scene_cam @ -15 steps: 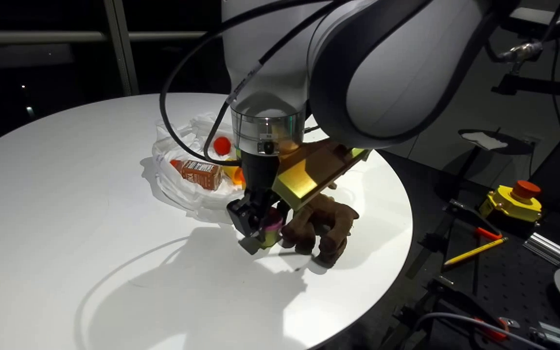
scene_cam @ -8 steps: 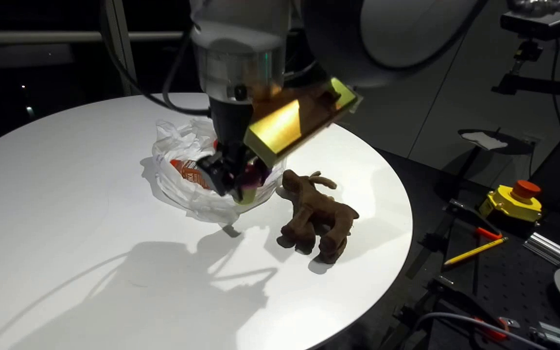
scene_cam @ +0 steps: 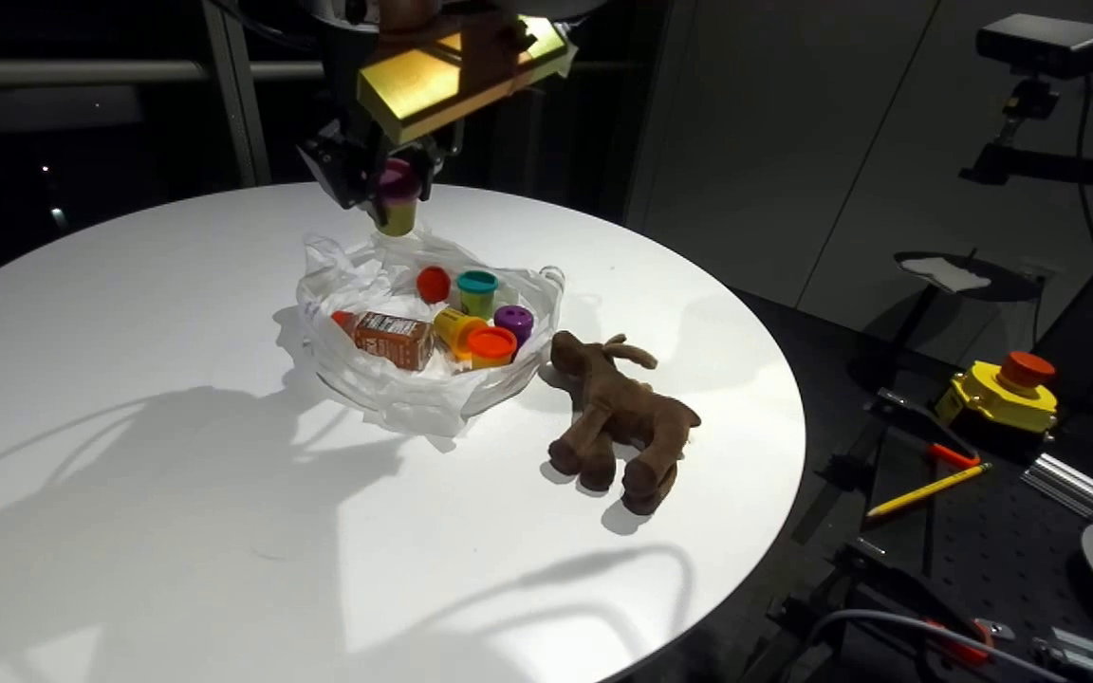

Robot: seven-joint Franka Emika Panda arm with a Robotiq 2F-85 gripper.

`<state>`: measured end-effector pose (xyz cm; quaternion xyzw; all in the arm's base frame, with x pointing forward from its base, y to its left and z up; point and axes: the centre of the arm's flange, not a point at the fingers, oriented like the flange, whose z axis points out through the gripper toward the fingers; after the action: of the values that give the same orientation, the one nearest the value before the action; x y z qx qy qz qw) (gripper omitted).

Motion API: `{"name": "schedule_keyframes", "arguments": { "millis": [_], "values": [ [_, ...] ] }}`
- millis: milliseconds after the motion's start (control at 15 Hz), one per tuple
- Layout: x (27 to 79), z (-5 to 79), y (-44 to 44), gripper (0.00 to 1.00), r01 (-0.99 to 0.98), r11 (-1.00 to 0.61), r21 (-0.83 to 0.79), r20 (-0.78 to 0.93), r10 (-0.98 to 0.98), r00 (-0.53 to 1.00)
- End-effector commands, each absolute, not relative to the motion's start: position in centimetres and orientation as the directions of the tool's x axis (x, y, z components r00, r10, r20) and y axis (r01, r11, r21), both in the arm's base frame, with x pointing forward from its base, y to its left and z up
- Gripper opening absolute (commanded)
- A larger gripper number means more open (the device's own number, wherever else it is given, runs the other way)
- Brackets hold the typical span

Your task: Place the containers, strawberry toy and deer toy inside the white plastic bag

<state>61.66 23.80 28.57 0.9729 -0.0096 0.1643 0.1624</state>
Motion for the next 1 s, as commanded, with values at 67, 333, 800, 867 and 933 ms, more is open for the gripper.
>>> {"name": "schedule_keyframes", "arguments": {
  "millis": [67,333,800,867,933],
  "values": [
    [70.6,23.0,21.9,0.24,-0.037,-0.952,0.305,0.286,0.054,0.957],
    [73.1,18.2,20.2,0.24,-0.003,-0.959,0.284,0.209,0.059,0.976],
    [68.5,21.3,22.5,1.0,0.062,-0.947,0.316,0.232,0.141,0.963],
    [67.0,22.9,23.2,1.0,0.065,-0.945,0.32,0.247,0.149,0.957],
    [65.5,24.4,23.8,1.0,0.053,-0.937,0.344,0.271,0.153,0.95]
  ]
}}
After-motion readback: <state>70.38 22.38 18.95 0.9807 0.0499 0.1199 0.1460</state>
